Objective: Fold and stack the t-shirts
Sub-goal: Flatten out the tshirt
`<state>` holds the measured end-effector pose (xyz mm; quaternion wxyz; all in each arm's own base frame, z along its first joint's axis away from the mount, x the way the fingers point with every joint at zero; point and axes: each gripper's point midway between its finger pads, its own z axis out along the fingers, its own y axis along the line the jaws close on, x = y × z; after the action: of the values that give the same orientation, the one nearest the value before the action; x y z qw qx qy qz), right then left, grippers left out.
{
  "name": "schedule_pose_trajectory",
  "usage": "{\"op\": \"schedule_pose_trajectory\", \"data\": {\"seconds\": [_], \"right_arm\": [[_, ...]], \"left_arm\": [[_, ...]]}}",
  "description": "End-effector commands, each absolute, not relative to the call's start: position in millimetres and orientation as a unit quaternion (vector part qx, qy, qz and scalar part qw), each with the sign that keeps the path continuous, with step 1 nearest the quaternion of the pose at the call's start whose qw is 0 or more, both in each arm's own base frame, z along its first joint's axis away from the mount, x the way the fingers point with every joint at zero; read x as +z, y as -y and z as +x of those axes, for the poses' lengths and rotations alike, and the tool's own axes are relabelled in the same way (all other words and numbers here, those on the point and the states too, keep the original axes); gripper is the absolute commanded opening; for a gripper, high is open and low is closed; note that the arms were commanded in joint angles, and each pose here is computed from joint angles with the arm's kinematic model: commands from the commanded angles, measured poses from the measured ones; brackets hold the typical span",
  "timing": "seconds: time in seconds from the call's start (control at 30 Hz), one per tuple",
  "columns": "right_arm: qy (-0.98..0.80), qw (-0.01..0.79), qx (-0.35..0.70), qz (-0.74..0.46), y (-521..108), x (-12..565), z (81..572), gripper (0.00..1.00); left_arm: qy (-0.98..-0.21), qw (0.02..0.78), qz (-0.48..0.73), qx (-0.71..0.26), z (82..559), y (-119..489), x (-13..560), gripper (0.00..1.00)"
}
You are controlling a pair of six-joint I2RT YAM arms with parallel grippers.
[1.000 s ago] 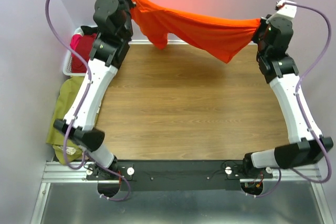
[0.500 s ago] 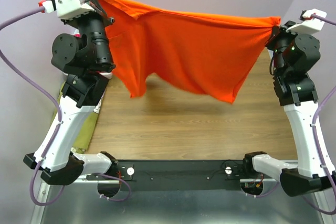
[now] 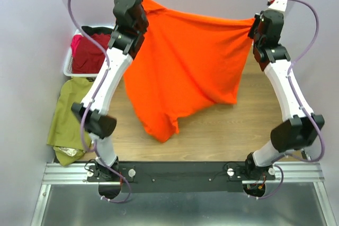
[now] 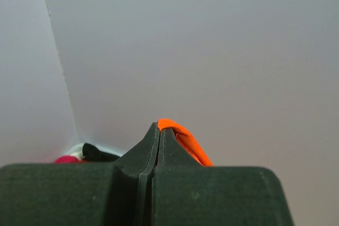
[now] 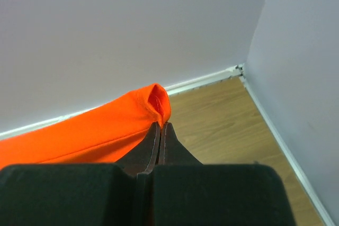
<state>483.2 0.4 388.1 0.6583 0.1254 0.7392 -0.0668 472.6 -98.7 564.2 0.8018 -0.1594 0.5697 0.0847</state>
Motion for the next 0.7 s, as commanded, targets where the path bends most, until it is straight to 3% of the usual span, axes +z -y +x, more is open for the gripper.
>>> {"op": "schedule_pose_trajectory", "data": {"seconds": [0.0,0.27,0.47,0.57,0.6,0.67], "right_arm": [[-0.7,0.695,-0.082,0.141,25.5,434.2,505.3,0.01],[-0.67,0.726,-0.073,0.135,32.1,476.7,491.9,0.01],[-0.666,0.732,-0.06,0.13,29.6,481.4,452.1,0.01],[-0.695,0.705,-0.048,0.134,26.3,438.9,437.6,0.01],[-0.727,0.673,-0.048,0.131,24.1,393.7,436.4,0.01],[-0.745,0.651,-0.019,0.142,16.6,359.9,424.6,0.01]], "left_arm": [[-0.534,0.823,-0.184,0.065,492.3,64.2,601.0,0.0],[-0.493,0.852,-0.174,0.032,464.3,56.3,643.8,0.0],[-0.522,0.839,-0.154,0.01,431.2,65.0,634.9,0.0],[-0.578,0.799,-0.166,-0.008,422.5,80.8,589.6,0.0],[-0.609,0.777,-0.158,-0.018,419.0,96.0,563.5,0.0],[-0.667,0.726,-0.16,-0.038,411.0,111.1,488.9,0.0]]}}
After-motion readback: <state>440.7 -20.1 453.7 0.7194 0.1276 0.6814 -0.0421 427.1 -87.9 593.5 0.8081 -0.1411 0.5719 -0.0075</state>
